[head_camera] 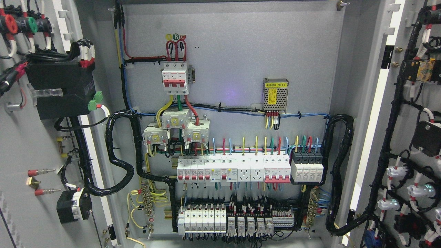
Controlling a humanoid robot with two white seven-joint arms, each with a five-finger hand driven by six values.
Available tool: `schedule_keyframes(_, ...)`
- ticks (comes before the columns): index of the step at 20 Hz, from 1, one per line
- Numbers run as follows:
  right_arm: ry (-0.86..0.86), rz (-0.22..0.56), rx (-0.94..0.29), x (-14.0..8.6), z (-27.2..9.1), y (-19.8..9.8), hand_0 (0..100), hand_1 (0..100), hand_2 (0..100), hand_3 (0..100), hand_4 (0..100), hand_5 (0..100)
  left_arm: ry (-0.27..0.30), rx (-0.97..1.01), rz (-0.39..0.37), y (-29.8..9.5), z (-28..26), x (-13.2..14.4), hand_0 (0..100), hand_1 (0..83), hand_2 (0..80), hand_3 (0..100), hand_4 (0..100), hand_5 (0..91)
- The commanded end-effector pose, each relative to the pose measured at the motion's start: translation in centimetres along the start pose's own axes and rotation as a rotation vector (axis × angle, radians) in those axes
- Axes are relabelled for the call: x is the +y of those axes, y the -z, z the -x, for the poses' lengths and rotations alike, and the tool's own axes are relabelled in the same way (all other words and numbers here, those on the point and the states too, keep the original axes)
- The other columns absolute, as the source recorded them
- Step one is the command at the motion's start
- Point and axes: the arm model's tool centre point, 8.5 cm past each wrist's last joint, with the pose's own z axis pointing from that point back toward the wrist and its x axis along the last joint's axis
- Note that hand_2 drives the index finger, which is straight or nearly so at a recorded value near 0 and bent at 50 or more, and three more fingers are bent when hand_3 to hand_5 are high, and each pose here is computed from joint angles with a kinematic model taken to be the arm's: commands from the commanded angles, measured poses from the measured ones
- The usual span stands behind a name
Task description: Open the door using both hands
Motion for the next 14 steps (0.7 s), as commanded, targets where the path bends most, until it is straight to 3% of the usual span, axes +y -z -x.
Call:
schedule_keyframes(1,-0.105,0.015,-0.066,-4.3,-2.5,1.2,0,0,0,0,0,0,0.066,-0.172,-0.015,2.7,-3.4,1.6,0,0.0,0.0,0,3,0.0)
schedule_keyframes(14,-0.131,0.052,-0.088,-6.3,-4.8,0.5,0,0,0,0,0,0,0.071,-0.361,-0.038,3.5,-6.1,1.7,0,0.0,0.0,0,3,0.0)
